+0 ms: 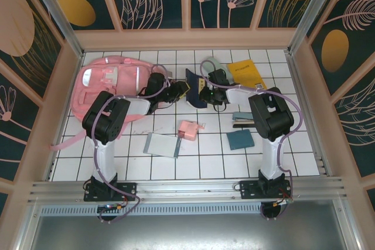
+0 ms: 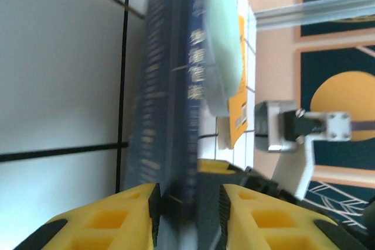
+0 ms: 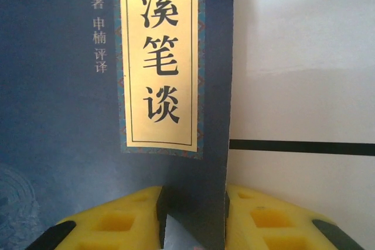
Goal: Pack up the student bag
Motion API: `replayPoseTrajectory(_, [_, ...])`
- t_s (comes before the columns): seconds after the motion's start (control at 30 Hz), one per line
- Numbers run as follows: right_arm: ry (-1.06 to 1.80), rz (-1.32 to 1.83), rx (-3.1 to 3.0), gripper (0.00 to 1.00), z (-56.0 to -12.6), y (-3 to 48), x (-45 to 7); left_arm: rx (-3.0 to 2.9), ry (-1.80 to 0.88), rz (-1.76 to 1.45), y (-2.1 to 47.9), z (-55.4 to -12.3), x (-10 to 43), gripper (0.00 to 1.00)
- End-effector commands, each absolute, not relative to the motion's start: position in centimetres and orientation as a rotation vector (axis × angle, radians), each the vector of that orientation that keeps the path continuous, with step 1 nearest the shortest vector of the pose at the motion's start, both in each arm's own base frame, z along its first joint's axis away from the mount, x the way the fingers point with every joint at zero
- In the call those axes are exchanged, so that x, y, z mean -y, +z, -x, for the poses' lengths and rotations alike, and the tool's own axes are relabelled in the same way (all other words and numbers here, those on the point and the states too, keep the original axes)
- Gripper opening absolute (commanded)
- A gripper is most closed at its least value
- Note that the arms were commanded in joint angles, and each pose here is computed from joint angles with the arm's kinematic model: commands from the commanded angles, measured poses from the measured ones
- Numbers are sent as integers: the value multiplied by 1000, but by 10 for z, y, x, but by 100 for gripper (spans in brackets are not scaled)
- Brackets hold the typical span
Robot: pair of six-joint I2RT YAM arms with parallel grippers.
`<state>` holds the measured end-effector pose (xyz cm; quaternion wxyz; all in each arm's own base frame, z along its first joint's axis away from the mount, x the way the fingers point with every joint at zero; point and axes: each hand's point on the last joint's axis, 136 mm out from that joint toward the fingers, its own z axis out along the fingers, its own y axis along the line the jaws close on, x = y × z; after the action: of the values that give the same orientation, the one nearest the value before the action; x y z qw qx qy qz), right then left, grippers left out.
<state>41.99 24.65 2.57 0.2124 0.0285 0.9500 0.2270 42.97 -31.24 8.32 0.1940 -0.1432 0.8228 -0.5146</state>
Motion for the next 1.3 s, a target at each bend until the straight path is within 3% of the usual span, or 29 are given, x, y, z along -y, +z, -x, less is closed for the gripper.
replayPoseTrajectory(0.0, [757,-30,-2687,32,-396,18,-268,-2463,-1373,287,65,-406,324,34])
replayPoseTrajectory(0.1, [759,-29,-2686,32,-395,19,-268,-2522,-1292,264,50,-405,319,33])
replayPoseTrajectory(0.23, [759,-28,-2682,32,-396,21,-269,-2521,-1279,263,50,-405,318,23])
replayPoseTrajectory(0.33, [763,-38,-2668,32,-399,27,-267,-2500,-1277,258,60,-409,318,8])
replayPoseTrajectory(0.43, [775,-71,-2628,43,-406,43,-259,-2472,-1285,231,76,-414,321,0])
replayPoseTrajectory(0.53, [830,-112,-2559,56,-414,68,-251,-2415,-1321,180,102,-418,326,0])
replayPoseTrajectory(0.73, [1093,-161,-2390,66,-424,123,-240,-2275,-1456,51,163,-420,338,0])
replayPoseTrajectory(0.97, [1460,-184,-2177,71,-425,171,-229,-2160,-1615,-47,213,-409,346,0])
replayPoseTrajectory(1.27, [1739,-95,-2051,78,-419,196,-232,-2069,-1759,-131,251,-394,351,0])
